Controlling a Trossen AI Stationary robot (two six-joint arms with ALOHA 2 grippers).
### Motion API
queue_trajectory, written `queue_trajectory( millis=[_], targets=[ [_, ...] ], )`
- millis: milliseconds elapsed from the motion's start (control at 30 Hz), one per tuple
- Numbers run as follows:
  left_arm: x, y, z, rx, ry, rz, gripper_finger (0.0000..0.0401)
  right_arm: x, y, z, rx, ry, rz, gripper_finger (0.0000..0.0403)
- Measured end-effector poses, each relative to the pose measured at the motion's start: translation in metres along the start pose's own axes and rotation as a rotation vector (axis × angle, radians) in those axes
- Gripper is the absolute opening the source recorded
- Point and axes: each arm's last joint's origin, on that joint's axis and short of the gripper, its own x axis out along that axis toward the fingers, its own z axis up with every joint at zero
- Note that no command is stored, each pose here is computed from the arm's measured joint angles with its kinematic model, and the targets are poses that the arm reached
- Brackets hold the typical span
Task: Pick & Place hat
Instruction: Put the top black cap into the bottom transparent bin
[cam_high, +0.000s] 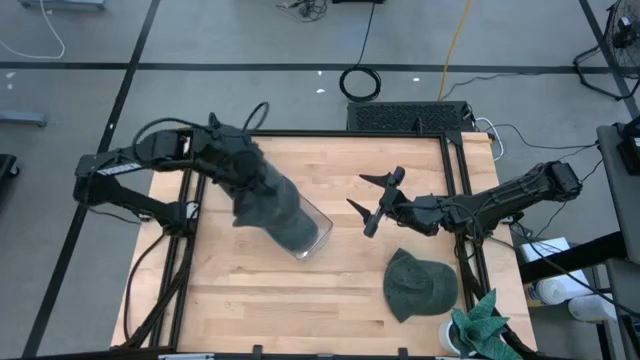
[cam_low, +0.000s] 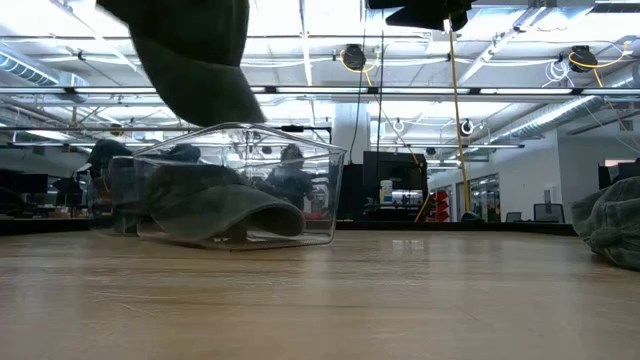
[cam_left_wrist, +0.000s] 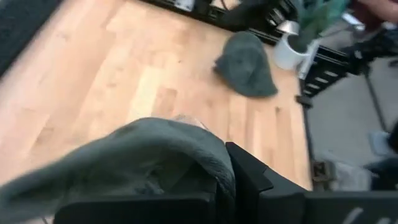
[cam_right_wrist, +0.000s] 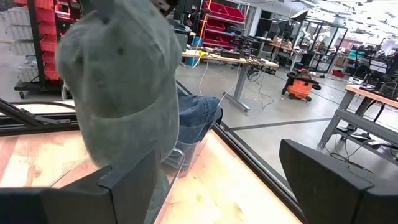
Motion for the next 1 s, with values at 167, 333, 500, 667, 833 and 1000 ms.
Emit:
queue_trajectory(
  millis=[167, 333, 500, 667, 833, 1000],
  targets=[
    [0.017, -0.005, 0.009, 0.029, 0.054, 0.02, 0.0017, 0.0, 0.0, -0.004, -0.007, 0.007, 0.001, 0.0314],
    [0.038, -0.003, 0.01, 0.047, 0.127, 0.048, 0.0017, 0.0, 0.0, -0.007, -0.013, 0.014, 0.001, 0.0314],
    [0.05, -0.003, 0.007, 0.04, 0.189, 0.023, 0.0017, 0.0, 0.0, -0.006, -0.007, 0.007, 0.0, 0.0314],
    [0.057, -0.009, 0.005, 0.053, 0.216, 0.001, 0.0017, 0.0, 0.0, -0.005, -0.002, 0.001, 0.0, 0.0314],
    [0.057, -0.019, 0.002, 0.061, 0.226, -0.027, 0.0017, 0.0, 0.0, -0.005, -0.001, 0.001, 0.0, 0.0314],
    [0.061, -0.023, -0.001, 0.067, 0.252, -0.034, 0.0017, 0.0, 0.0, -0.005, -0.001, 0.001, 0.0, 0.0314]
  ],
)
